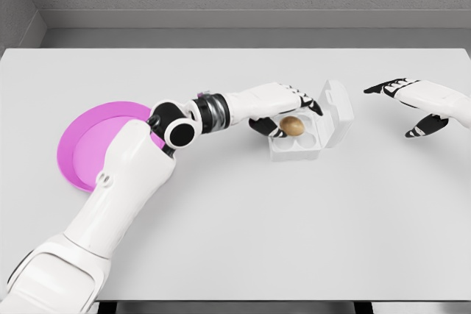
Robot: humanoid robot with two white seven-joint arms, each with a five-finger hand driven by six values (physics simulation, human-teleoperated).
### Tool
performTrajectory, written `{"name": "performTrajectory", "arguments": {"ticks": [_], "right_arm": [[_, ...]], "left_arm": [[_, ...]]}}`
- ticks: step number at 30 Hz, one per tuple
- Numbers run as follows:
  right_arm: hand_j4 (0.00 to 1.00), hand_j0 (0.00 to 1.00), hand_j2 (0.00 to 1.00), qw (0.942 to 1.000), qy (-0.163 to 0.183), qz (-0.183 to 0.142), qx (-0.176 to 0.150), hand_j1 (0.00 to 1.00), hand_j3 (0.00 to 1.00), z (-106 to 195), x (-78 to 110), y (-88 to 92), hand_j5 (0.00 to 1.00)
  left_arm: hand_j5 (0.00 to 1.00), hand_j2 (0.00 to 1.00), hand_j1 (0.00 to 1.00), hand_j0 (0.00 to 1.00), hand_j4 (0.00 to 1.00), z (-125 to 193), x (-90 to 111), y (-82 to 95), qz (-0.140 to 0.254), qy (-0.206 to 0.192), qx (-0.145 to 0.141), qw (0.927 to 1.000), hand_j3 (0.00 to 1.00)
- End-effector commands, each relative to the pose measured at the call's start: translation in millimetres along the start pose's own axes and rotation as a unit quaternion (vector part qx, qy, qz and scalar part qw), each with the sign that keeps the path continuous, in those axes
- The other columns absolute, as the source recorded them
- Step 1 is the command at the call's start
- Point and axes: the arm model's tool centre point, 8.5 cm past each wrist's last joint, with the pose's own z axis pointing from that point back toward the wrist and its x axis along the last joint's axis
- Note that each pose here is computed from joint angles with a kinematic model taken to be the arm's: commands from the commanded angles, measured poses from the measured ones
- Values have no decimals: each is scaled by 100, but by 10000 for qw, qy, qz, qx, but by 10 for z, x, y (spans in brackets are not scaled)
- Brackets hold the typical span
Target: Pack egg into the box and close the box lid
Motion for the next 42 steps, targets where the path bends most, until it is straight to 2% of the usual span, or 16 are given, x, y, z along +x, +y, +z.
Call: {"name": "performTrajectory", "arguments": {"ticks": [1,7,9,13,15,17,18,19,20,22,25,27,29,31,37,42], "right_arm": [[100,100,100,10000,-2,-21,-24,100,100,4,0,-10,100],[100,100,100,9998,-169,116,-36,100,100,-24,131,-21,100],[100,100,100,9996,-232,161,-45,100,100,-31,181,-21,100],[100,100,100,9994,-275,190,-46,100,100,-36,215,-18,100],[100,100,100,9994,-280,195,-56,100,100,-36,219,-22,100],[100,100,100,9994,-286,191,-59,100,100,-41,223,-21,100],[100,100,100,9993,-302,198,-68,100,100,-48,234,-25,100],[100,100,100,9989,-372,252,-108,100,100,-65,288,-57,100],[100,100,100,9989,-372,252,-108,100,100,-65,288,-57,100],[100,100,100,9986,-430,291,-112,100,100,-70,335,-55,100],[100,100,100,9980,-517,347,-123,100,100,-77,405,-48,100],[100,100,100,9975,-581,370,-143,100,100,-83,454,-43,100],[100,100,100,9975,-592,366,-150,100,100,-88,462,-38,100],[100,100,100,9968,-646,422,-190,100,100,-91,506,-70,100],[100,100,100,9955,-782,454,-300,100,100,-114,601,-108,100],[100,100,100,9877,-1367,547,-522,100,100,-270,1066,-81,100]], "left_arm": [[100,100,100,100,100,58,103,195,-138,-114,290,9994,100],[100,100,100,100,100,659,3,363,-429,89,802,9958,100],[100,100,100,100,100,890,-56,408,-356,110,994,9944,100],[100,100,100,100,100,1165,-142,413,-279,103,1044,9941,100],[100,100,100,100,100,1370,-160,449,-221,187,1340,9906,100],[100,100,100,100,100,1663,-102,501,-289,-93,1436,9892,100],[100,100,100,100,100,1856,0,527,-512,-466,1543,9856,100],[100,100,100,100,100,1995,-18,484,-615,-530,1620,9834,100],[100,100,100,100,100,2085,-55,541,-645,-441,1753,9814,100],[100,100,100,100,100,2275,-81,607,-357,-603,2074,9757,100],[100,100,100,100,100,2692,-182,425,-136,-308,2458,9687,100],[100,100,100,100,100,2900,-278,211,121,26,2547,9669,100],[100,100,100,100,100,3403,-443,28,278,760,2818,9560,100],[100,100,100,100,100,3511,-594,-118,539,1015,2822,9525,100],[100,100,100,100,100,3532,-619,-141,540,1092,2770,9531,100],[100,100,100,100,100,3529,-615,-218,614,1117,2707,9542,100]]}}
